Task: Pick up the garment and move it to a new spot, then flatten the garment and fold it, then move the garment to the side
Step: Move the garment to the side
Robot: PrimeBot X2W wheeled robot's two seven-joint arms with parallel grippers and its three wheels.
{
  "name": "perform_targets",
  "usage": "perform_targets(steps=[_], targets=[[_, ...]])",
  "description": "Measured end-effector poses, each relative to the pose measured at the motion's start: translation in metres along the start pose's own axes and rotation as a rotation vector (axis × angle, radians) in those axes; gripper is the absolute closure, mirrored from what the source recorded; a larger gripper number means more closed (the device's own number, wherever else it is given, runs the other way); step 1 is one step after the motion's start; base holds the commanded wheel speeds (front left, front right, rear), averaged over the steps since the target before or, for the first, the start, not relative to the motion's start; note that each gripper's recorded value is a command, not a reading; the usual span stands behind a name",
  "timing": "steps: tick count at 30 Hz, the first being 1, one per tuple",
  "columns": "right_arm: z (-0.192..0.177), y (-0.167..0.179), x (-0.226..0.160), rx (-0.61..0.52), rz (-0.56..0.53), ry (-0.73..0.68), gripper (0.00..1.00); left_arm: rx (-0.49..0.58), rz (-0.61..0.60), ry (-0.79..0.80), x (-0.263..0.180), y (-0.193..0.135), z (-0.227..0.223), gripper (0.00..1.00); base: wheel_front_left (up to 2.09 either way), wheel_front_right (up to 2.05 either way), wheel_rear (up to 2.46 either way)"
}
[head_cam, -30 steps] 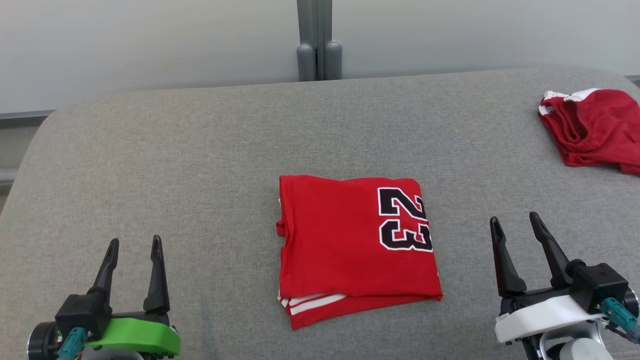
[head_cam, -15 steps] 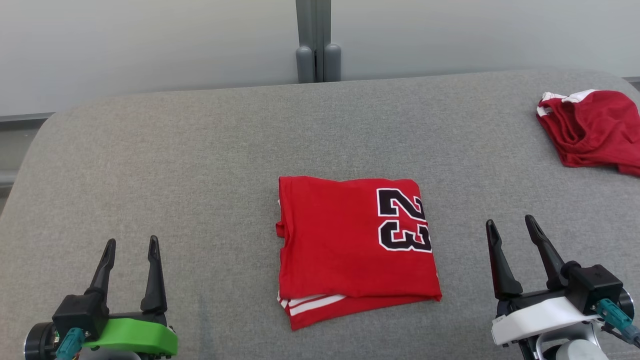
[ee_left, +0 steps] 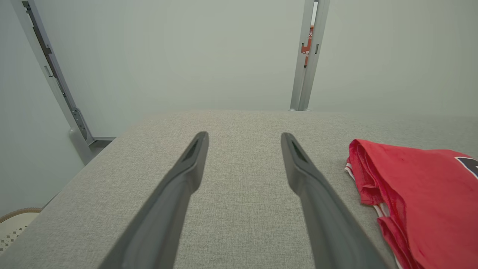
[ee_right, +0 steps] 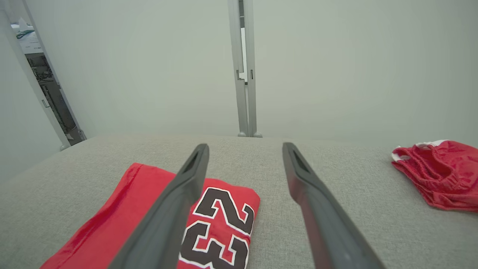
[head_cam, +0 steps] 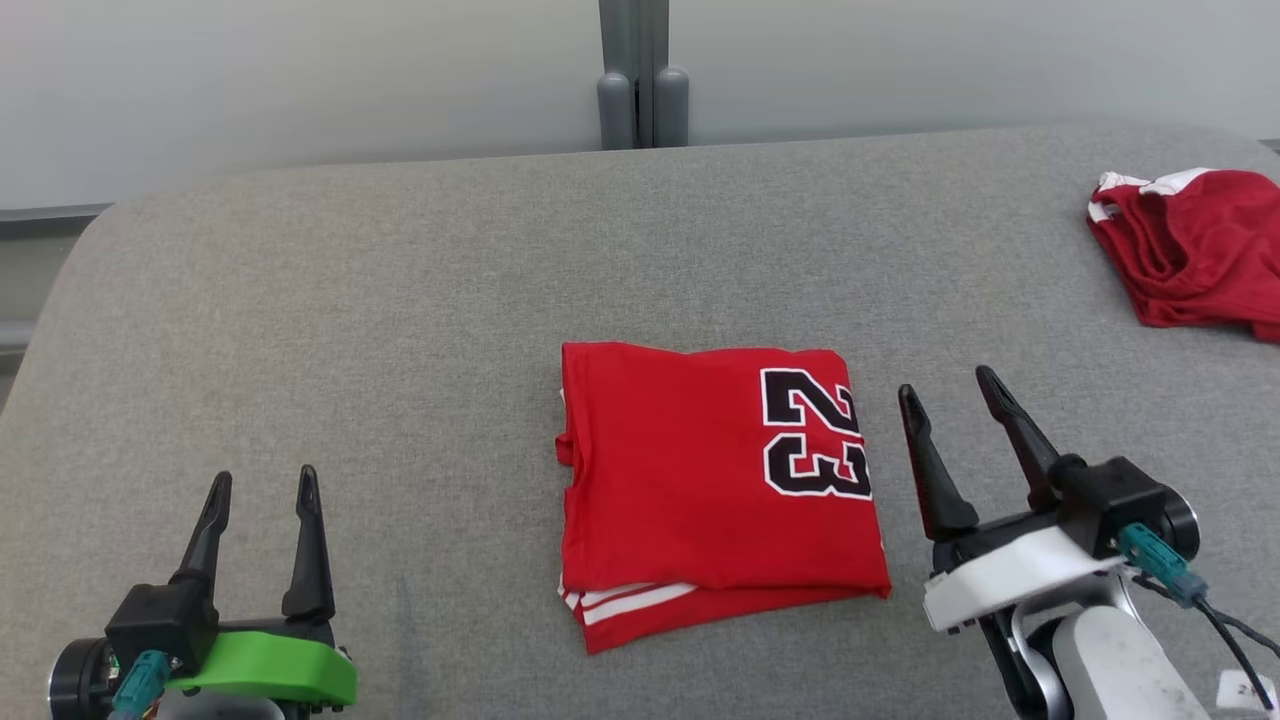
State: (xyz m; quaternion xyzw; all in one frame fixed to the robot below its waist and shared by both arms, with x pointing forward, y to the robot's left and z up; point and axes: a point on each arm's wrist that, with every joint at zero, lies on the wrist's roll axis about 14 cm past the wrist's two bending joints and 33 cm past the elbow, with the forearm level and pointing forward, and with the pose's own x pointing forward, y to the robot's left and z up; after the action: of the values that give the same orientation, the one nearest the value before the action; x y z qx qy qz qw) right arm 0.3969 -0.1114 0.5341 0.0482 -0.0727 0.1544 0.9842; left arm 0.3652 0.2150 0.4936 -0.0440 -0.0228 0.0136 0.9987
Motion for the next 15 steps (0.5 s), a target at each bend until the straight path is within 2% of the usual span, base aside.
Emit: perform_targets(steps=[8, 15], targets=[[-0.04, 0.002, 0.03, -0.011, 0.026, 0.159, 0.0, 0.001, 0.012, -0.001, 0.007, 0.003, 0.0, 0.0, 0.0, 0.0, 0.0], [-0.101, 0.002, 0.031, 0.016, 0.022, 0.347, 0.0, -0.001, 0.046, 0.016, 0.01, 0.013, -0.006, 0.0, 0.0, 0.0, 0.0]])
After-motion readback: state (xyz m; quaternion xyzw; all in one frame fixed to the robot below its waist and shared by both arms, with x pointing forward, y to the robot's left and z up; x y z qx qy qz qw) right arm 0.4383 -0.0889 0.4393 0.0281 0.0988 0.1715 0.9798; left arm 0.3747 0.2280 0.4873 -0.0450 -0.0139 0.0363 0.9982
